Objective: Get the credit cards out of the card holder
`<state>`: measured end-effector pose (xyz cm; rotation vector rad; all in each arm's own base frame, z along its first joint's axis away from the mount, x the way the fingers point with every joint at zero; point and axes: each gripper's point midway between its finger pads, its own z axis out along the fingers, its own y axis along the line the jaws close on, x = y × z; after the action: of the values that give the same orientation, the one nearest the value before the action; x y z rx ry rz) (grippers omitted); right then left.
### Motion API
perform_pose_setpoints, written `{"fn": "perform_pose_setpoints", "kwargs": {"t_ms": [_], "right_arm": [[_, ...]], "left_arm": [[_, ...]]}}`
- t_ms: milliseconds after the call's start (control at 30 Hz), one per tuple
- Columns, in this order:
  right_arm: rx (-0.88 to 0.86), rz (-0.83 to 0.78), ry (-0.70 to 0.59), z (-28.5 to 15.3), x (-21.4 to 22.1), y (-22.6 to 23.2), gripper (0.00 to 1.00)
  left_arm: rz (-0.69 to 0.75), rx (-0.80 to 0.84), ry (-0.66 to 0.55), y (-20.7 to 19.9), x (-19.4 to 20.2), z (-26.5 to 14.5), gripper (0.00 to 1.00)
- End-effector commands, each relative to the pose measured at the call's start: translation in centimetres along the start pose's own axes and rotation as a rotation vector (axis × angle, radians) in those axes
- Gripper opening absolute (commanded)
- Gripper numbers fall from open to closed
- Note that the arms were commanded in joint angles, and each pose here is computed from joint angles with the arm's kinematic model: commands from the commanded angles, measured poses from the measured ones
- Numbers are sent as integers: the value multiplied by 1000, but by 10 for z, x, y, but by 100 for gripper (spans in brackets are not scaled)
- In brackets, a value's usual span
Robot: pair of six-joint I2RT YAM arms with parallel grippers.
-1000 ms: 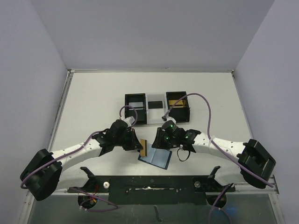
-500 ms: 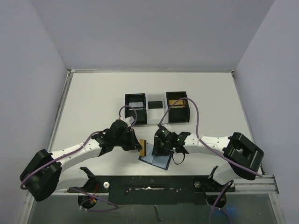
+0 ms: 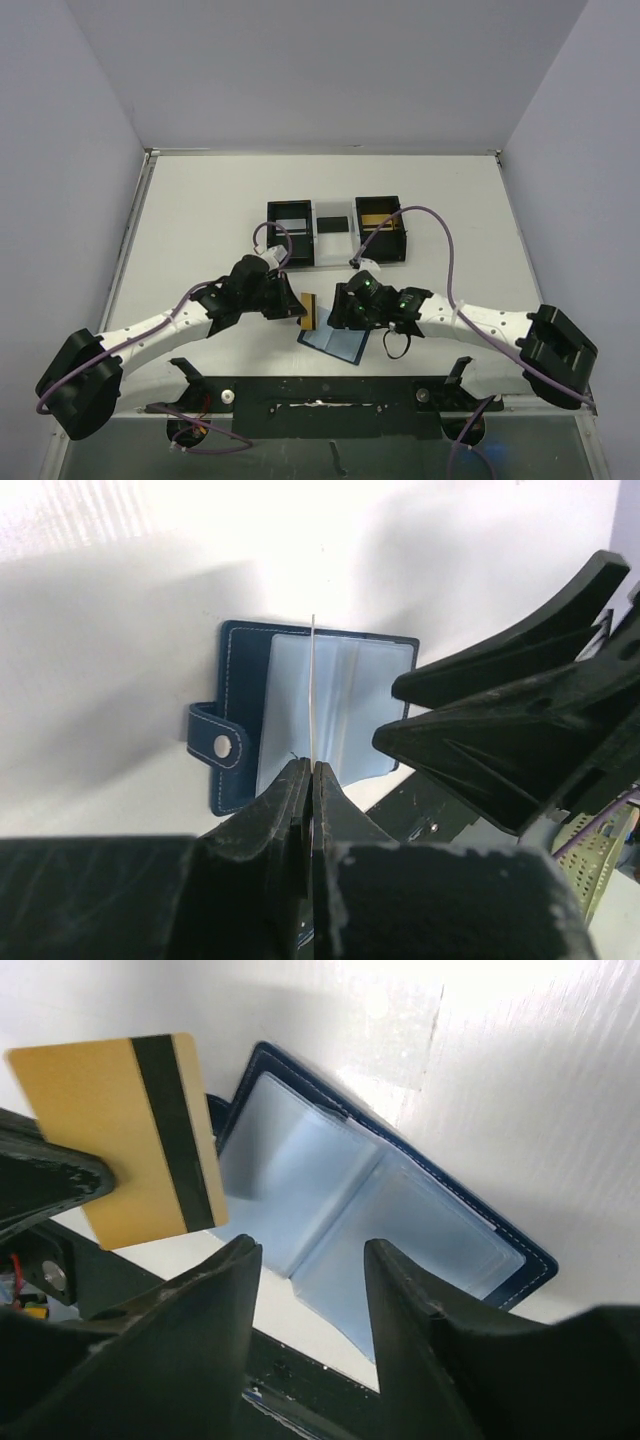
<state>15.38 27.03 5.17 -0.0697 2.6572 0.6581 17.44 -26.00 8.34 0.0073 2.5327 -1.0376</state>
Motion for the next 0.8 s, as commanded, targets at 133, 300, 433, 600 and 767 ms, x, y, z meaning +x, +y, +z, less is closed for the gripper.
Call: {"fn": "perform_pose_setpoints", "kwargs": {"t_ms": [133,300,433,600,767], "right_arm": [[-245,33,-322,-44,-75,17,68],[-399,18,-502,-76,-100,15,77],[-480,-43,-492,-93,-101,17,77],[-596,-94,-460,-102,-95,32,77],[-704,-104,-401,-103,-88,43,72]], "left_arm": [[68,242,-112,-53,-27,-13,0],[47,372,-169,-73,-35,-22,0],[16,494,-217,-88,-39,-33,0],[-10,614,-226,-106,-43,-41,0],[-5,692,-199,-122,-43,-48,0]]}}
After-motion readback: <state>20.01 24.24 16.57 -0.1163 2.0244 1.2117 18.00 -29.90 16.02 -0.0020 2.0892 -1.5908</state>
